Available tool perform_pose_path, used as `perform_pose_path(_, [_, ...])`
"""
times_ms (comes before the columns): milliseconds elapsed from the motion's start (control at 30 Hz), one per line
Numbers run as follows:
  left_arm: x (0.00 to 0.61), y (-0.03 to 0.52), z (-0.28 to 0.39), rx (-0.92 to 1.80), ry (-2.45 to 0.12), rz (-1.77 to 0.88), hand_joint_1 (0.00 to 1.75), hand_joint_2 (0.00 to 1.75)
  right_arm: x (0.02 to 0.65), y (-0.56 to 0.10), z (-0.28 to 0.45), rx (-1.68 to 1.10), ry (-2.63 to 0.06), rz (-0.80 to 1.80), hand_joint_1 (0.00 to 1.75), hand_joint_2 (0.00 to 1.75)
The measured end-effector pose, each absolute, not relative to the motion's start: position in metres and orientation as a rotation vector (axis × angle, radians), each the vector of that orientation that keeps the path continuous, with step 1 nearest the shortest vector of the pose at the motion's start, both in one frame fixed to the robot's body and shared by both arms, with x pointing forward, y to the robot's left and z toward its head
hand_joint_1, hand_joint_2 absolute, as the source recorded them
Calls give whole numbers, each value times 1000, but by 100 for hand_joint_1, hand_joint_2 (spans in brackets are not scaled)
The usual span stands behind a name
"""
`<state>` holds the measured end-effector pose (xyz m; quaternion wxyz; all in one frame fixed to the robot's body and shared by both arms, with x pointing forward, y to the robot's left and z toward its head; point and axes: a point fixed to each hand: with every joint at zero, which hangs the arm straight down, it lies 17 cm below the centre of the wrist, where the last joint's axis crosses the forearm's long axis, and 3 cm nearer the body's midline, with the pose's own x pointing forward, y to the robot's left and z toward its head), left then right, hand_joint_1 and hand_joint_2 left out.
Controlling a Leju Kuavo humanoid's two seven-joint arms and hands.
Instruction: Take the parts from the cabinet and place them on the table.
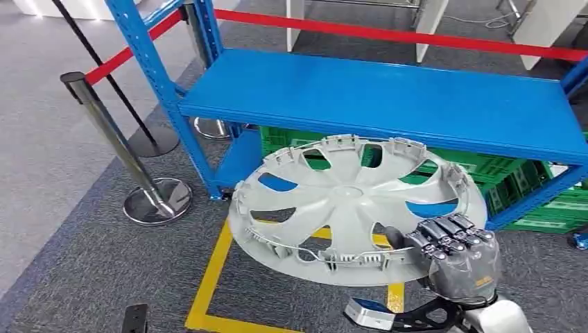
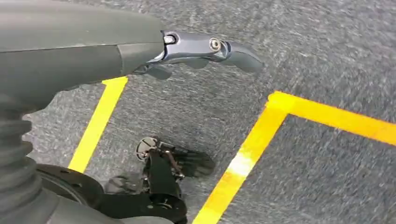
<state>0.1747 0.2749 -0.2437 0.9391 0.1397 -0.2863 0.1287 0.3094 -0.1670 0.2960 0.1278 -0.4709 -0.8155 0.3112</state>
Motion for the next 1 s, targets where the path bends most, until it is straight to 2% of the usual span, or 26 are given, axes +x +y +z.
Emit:
perform_pose_path(633, [177, 281, -240, 330, -612, 263, 0, 175, 310, -137, 320, -1281, -2583, 905, 175, 175])
perform_pose_path(1000, [135, 266, -248, 334, -559, 243, 0, 175, 298, -127, 313, -1263, -2618, 969, 175, 175])
